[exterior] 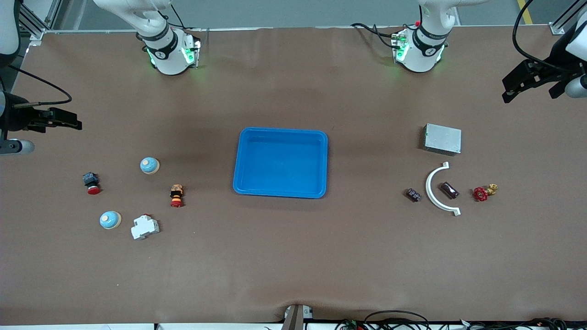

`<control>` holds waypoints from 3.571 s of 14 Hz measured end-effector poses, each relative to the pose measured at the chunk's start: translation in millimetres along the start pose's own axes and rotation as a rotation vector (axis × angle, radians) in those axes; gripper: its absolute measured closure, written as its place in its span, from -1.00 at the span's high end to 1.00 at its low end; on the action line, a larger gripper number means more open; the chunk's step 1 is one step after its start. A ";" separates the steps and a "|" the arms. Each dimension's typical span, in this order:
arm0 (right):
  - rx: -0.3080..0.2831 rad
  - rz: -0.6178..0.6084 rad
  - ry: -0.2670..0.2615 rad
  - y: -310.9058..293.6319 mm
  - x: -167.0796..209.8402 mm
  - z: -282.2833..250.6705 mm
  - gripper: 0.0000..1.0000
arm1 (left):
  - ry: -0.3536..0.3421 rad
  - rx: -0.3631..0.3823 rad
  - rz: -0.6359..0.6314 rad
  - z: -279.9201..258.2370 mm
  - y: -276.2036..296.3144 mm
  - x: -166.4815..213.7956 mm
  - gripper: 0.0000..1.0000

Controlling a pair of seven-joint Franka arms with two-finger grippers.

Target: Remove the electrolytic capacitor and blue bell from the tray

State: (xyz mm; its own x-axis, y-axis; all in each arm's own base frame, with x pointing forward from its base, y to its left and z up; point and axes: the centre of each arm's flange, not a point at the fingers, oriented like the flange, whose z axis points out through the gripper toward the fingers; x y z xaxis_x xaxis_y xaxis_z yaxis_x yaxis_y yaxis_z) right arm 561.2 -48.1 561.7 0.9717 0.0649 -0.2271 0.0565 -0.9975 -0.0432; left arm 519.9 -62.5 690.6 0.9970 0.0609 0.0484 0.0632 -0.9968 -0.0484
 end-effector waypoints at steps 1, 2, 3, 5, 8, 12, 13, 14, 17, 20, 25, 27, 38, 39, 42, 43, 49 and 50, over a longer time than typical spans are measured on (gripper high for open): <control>0.000 0.000 0.000 -0.1 0.0 0.1 1.00 | -0.001 0.000 0.000 0.3 0.0 0.0 1.00; 0.000 -0.001 0.000 -0.4 0.1 0.1 1.00 | -0.003 0.000 0.000 1.1 0.0 0.1 1.00; -0.001 -0.003 0.000 -1.4 0.2 0.0 1.00 | -0.005 0.001 0.000 1.9 0.1 0.2 1.00; -0.004 -0.009 0.018 -4.8 1.2 -5.6 1.00 | -0.008 0.001 0.000 3.4 0.2 0.7 1.00; -0.010 -0.009 0.054 -5.0 -0.4 -22.3 1.00 | -0.022 0.003 0.000 9.6 -0.1 2.0 1.00; -0.012 -0.007 0.060 -3.9 -0.8 -25.3 1.00 | -0.038 0.006 -0.024 19.8 -12.3 5.1 1.00; -0.013 -0.008 0.060 -4.4 -0.8 -25.3 1.00 | -0.038 0.006 -0.029 21.6 -15.2 6.2 1.00; -0.014 -0.008 0.061 -5.5 -0.6 -25.5 1.00 | -0.037 0.006 -0.031 22.9 -16.2 6.8 1.00; -0.015 -0.006 0.068 -7.1 -0.8 -29.0 1.00 | -0.037 0.007 -0.028 24.4 -16.0 7.2 1.00; -0.016 -0.012 0.070 -10.3 -0.4 -29.8 1.00 | -0.039 0.011 -0.025 25.6 -16.0 7.2 1.00; -0.017 -0.021 0.065 -15.3 2.1 -27.4 1.00 | -0.035 0.012 -0.035 24.1 -21.8 7.6 1.00; -0.017 -0.021 0.065 -15.3 2.5 -27.0 1.00 | -0.036 0.012 -0.034 24.2 -23.4 7.7 1.00; -0.016 -0.024 0.054 -16.7 7.0 -21.4 1.00 | -0.032 -0.024 -0.019 19.5 -16.9 6.3 1.00; -0.016 -0.023 0.054 -16.7 7.2 -21.1 1.00 | -0.031 -0.024 -0.020 19.1 -17.2 6.3 1.00; -0.016 -0.023 0.054 -16.7 7.2 -21.2 1.00 | -0.033 -0.024 -0.020 18.8 -17.4 5.9 1.00; -0.016 -0.023 0.054 -16.7 7.2 -21.2 1.00 | -0.036 -0.023 -0.020 19.1 -17.4 5.6 1.00; -0.016 -0.023 0.053 -16.7 7.2 -21.1 1.00 | -0.048 -0.022 -0.020 19.8 -17.5 4.2 1.00; -0.016 -0.023 0.053 -16.7 7.3 -20.9 1.00 | -0.047 -0.022 -0.019 19.2 -17.2 4.2 1.00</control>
State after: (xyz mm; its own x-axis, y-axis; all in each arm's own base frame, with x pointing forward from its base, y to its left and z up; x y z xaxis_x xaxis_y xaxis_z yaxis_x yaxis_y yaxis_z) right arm 572.2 -31.7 581.1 0.9809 0.0870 -0.1742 0.0826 -0.9961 -0.0320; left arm 523.9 -44.0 672.5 0.9966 0.0818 0.0025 0.0818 -0.9963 -0.0260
